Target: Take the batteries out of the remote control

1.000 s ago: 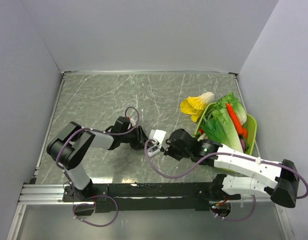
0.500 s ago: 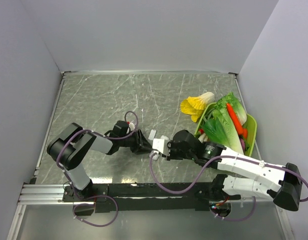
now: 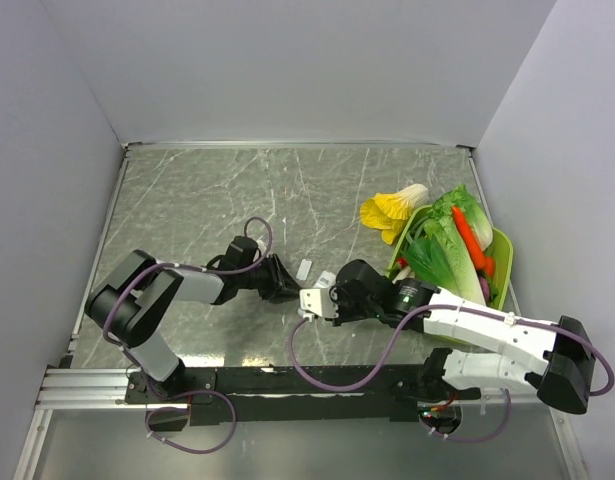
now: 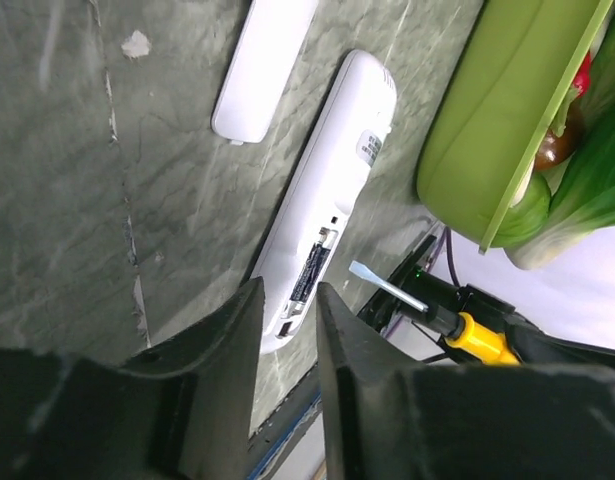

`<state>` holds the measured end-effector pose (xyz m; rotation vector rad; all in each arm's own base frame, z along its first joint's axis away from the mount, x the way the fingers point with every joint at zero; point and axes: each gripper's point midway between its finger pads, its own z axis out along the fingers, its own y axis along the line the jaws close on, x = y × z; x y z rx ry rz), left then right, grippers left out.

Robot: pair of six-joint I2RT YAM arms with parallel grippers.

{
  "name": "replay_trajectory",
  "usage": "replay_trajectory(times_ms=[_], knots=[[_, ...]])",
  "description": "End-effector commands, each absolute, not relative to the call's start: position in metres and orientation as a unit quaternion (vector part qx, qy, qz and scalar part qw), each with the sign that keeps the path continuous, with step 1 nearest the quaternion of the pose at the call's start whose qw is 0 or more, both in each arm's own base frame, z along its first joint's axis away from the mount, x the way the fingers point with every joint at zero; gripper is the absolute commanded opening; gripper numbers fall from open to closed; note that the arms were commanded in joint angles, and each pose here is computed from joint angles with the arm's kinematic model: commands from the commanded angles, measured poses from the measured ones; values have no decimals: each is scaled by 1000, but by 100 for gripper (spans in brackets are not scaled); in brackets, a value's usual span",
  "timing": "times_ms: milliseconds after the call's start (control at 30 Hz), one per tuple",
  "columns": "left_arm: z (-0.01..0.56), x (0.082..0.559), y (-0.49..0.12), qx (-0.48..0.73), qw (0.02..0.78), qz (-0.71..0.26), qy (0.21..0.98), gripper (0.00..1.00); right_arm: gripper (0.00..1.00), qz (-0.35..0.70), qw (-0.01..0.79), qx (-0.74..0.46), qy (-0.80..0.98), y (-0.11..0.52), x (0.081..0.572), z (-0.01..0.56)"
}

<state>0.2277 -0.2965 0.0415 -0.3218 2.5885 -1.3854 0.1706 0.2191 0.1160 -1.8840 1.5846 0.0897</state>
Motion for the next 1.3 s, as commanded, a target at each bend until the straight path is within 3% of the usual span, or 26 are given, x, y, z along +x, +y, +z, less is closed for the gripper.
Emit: replay_trajectory(times_ms=[0, 67, 100, 200, 1267], knots=[[51, 241, -294, -107, 127, -458, 873, 29, 0, 43, 344, -743, 572, 234, 171, 135], [49, 244, -291, -103, 136, -442, 881, 24, 0, 37, 334, -752, 567, 236, 170, 133], [47, 245, -290, -103, 136, -439, 882, 14, 0, 36, 329, -757, 563, 238, 168, 132], [46, 245, -290, -102, 134, -441, 881, 1, 0, 30, 321, -766, 556, 239, 169, 131], [26, 227, -305, -94, 69, -491, 863, 1, 0, -4, 282, -825, 490, 253, 176, 128]])
